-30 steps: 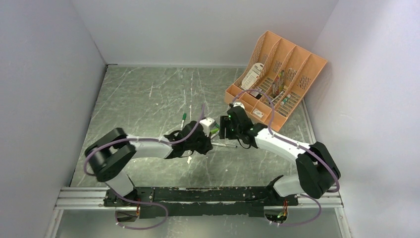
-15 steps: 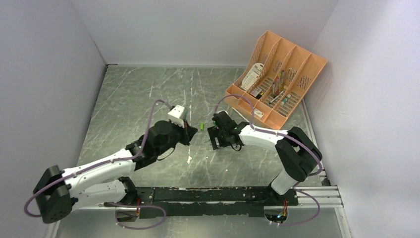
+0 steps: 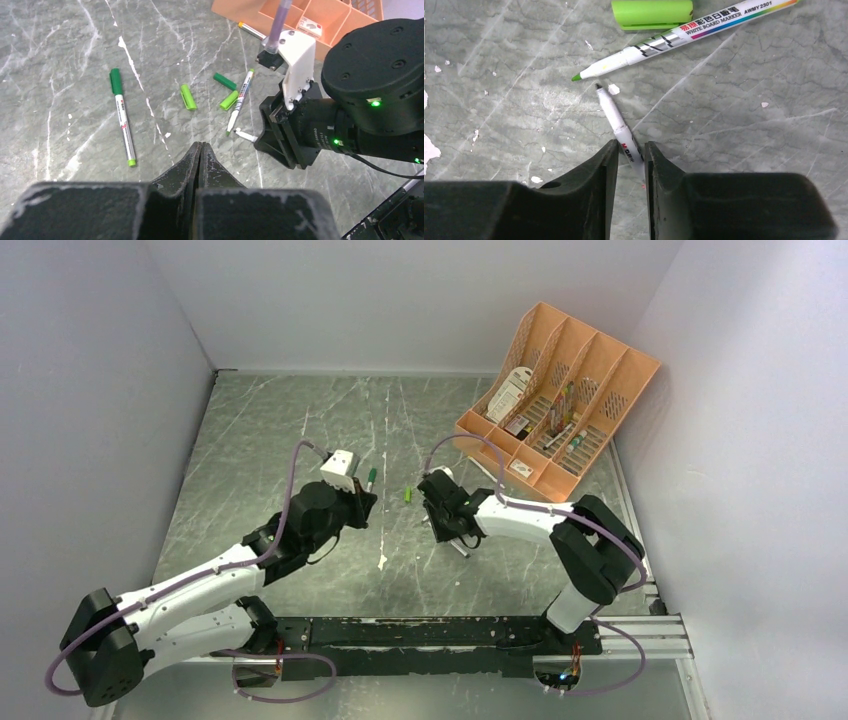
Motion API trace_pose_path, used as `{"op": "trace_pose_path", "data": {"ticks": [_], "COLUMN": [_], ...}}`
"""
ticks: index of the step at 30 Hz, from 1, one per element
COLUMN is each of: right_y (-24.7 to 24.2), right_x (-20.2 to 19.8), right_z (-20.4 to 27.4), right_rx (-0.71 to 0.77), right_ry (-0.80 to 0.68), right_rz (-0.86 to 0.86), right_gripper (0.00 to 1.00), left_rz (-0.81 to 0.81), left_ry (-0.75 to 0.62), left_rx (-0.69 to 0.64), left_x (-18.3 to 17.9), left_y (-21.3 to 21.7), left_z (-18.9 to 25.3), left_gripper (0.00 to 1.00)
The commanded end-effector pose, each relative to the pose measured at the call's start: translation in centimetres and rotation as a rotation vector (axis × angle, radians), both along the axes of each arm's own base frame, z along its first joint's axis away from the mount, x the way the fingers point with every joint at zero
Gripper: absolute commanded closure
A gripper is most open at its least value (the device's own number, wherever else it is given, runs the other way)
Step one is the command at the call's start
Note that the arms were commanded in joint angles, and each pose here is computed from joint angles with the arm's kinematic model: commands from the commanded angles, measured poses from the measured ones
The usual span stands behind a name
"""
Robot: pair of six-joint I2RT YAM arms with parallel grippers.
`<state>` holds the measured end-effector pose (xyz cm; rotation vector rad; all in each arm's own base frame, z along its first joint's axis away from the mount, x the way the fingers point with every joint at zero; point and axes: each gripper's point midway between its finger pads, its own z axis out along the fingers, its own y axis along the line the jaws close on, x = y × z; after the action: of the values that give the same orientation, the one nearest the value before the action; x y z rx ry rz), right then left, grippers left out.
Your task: Insert the pens into the pen caps
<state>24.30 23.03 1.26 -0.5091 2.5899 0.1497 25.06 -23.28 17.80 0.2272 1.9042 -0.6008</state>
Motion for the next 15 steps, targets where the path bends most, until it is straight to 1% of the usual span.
{"op": "trace_pose_path", "data": {"ticks": [1,5,9,11,13,14,15], "right_y": [-1.0,-0.5,-0.5,-0.1,0.6,1.0,1.2], "right_x": [-1.8,-2.4,-2.7,-2.5,-2.2,-1.9,-1.5], "right_z": [-0.8,-0.5,0.0,1.2,3.0,4.2,5.5], "right_rx": [-0.038,0.001,0.021,0.056,0.123,0.159,0.194], "right_ry": [0.045,0.049,0.040,0.016,-0.022,-0.051,-0.088], "right_rz": [0.012,0.031,0.035,0.035,0.039,0.036,0.029], "right_gripper": [0.77,0.87,1.00,1.00,1.00,1.00,1.00], "left_rz": [0.008,-0.001,-0.058,-0.099,-0.160,-0.204,-0.267], "left_ry": [-0.005,-0.004,0.008,0.017,0.017,0.009,-0.005], "left_rx": [-0.006,-0.020,-0.048,-0.072,-0.126,-0.167,-0.212], "left_x": [0.2,0.3,0.1,-0.2,-0.5,-0.8,-1.3], "left_y": [0.5,0.3,-0.8,-1.6,-2.7,-3.4,-4.3], "left_z": [0.2,0.2,0.3,0.6,1.3,1.8,2.5], "left_gripper": [0.91,0.91,0.92,0.91,0.88,0.85,0.78]}}
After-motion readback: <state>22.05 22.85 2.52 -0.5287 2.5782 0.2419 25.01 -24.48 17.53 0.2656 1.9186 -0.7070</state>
